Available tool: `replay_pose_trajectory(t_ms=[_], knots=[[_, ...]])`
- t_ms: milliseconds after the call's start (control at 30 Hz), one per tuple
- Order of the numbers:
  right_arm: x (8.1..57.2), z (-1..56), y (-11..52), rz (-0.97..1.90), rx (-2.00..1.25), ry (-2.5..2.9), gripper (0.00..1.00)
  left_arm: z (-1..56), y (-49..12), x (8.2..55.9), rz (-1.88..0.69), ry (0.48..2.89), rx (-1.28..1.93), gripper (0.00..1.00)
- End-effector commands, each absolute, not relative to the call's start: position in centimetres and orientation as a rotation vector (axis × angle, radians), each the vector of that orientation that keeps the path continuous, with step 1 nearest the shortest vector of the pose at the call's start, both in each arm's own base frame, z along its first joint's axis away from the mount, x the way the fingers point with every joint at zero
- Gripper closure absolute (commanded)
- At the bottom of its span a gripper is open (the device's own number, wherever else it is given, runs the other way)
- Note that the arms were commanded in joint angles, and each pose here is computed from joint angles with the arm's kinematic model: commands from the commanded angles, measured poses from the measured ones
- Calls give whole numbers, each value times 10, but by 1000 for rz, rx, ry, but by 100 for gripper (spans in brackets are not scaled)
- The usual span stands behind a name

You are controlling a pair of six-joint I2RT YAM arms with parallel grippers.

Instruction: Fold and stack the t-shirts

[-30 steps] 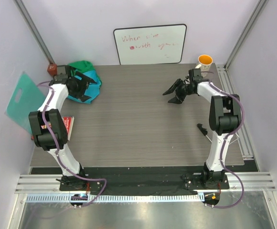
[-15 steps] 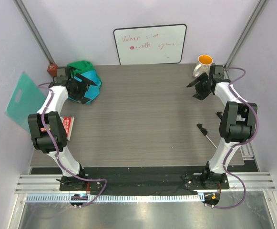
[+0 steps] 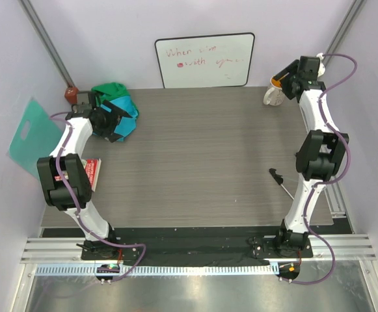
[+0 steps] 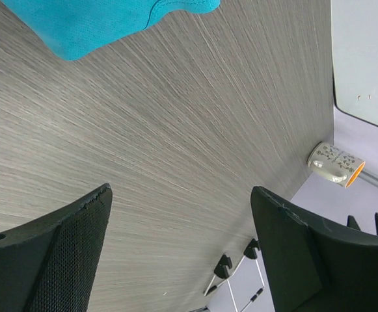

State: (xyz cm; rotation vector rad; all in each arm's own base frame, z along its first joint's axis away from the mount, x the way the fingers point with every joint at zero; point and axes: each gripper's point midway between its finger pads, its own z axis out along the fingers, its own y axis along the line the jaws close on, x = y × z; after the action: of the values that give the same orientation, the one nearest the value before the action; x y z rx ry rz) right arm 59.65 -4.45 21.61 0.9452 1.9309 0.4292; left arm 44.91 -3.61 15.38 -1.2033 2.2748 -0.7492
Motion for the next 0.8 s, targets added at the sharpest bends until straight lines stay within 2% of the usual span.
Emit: replay_pose_trajectory(t_ms=[0, 400, 767], knots=[[618, 217, -89, 273, 914, 1886, 30, 176, -34, 441, -729, 2240, -1138, 13], [639, 204, -126, 271, 958, 1877, 30, 174, -33, 439, -713, 2250, -1147, 13], [655, 172, -109, 390, 955, 1930, 30, 171, -33, 441, -711, 2252, -1157, 13]])
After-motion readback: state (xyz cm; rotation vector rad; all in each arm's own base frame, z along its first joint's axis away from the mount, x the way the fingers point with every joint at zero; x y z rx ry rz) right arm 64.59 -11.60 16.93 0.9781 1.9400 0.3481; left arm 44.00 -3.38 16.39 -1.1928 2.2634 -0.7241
